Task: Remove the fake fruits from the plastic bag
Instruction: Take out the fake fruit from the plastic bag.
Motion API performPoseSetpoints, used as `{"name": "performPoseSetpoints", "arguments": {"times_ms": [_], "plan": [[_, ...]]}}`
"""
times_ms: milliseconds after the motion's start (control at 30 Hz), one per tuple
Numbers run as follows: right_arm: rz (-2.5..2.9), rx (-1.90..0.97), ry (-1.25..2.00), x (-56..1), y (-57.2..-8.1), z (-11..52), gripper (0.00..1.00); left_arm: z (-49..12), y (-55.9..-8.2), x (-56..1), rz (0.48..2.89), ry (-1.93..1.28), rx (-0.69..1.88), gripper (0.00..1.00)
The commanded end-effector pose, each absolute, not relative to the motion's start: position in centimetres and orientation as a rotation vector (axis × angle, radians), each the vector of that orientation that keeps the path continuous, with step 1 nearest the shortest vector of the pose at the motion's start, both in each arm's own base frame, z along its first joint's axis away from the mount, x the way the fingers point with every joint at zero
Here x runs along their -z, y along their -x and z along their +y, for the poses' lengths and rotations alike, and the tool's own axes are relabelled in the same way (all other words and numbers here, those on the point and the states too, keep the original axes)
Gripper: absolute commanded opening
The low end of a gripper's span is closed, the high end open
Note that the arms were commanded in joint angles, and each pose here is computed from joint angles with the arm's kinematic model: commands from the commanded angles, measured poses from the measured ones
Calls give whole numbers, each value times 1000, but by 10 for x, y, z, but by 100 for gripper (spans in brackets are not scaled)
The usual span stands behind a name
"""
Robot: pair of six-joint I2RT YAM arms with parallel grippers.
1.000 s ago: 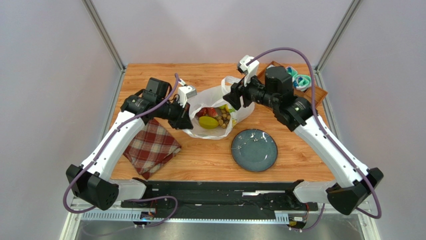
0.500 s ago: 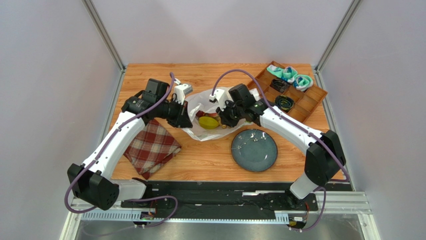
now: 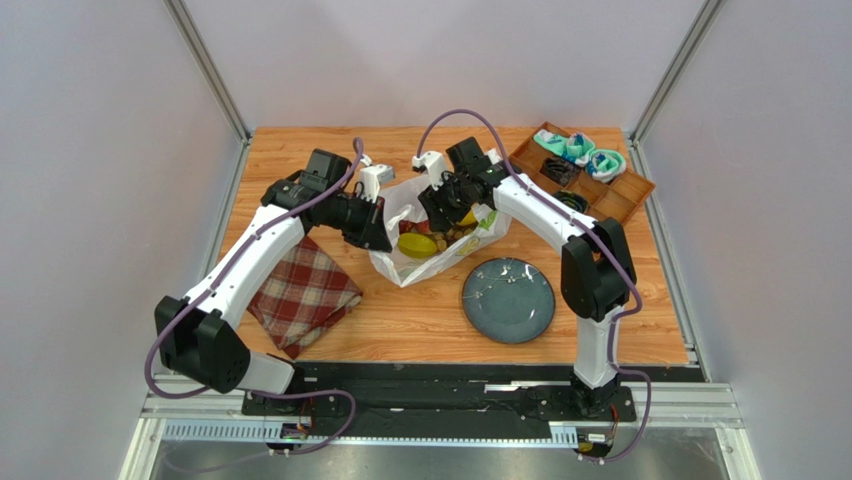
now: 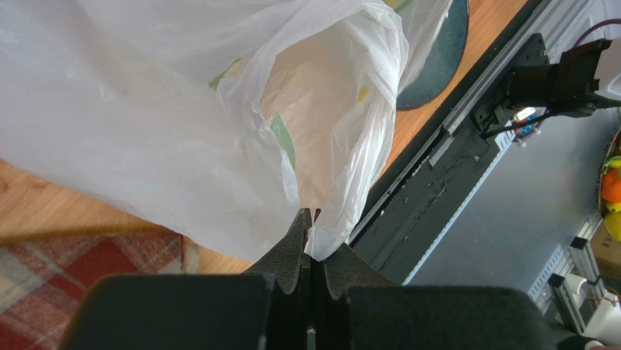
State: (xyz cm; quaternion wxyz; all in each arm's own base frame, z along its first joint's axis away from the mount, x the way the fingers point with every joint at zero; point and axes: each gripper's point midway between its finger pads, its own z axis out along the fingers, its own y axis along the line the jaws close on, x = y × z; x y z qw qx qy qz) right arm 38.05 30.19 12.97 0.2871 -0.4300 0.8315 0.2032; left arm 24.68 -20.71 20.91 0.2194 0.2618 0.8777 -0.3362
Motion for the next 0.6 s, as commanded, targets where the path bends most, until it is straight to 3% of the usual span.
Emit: {"name": "performPoseSetpoints", "arguments": {"times_ms": [0, 300, 567], "plan": [[2268, -661, 1083, -137, -380, 316, 61, -221, -265, -235, 2338, -754, 981, 0], [2408, -593, 1036, -98, -393, 312, 63, -225, -275, -237, 2319, -764, 978, 0], [2425, -605, 999, -89, -403, 320, 50, -225, -271, -237, 2321, -767, 999, 0]]}}
